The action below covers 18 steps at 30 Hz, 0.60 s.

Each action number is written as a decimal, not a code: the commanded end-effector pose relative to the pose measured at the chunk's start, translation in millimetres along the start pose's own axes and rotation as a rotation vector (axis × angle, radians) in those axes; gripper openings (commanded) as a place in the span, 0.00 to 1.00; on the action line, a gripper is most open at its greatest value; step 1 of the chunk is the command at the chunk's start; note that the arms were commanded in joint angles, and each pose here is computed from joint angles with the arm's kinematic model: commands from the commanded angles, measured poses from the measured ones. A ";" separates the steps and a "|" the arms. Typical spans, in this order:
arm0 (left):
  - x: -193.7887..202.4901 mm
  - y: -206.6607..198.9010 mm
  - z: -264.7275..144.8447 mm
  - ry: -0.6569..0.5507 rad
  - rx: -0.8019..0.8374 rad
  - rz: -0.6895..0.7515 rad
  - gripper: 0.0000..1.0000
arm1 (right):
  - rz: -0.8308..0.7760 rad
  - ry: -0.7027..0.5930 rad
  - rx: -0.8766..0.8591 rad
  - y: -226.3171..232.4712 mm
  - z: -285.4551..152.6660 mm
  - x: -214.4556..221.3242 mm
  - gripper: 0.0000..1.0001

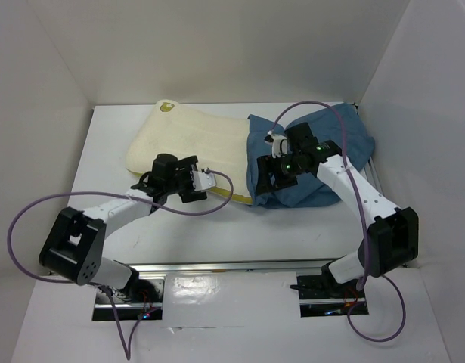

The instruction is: Put the pillow into the pillowcase

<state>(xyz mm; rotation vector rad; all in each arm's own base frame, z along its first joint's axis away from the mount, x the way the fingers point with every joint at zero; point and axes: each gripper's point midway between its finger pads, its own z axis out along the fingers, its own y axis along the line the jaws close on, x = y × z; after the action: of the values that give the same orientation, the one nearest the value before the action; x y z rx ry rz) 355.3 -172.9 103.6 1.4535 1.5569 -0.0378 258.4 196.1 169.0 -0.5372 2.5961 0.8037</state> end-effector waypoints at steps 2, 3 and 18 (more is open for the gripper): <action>-44.3 39.9 17.6 -0.158 -0.072 0.059 1.00 | 0.018 0.002 -0.029 10.0 -7.4 -6.1 0.81; -51.1 44.5 20.3 -0.179 -0.067 0.064 1.00 | 0.018 0.003 -0.038 11.6 -7.5 -5.9 0.81; -68.9 1.1 65.4 -0.197 0.262 -0.014 0.52 | 0.028 -0.004 -0.018 13.8 -19.5 3.6 0.86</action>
<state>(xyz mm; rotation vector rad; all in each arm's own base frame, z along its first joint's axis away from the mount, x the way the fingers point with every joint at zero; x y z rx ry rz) 387.3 -238.0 101.5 1.5558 1.5055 -0.2912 247.9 196.7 170.2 -0.5204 2.6421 0.8416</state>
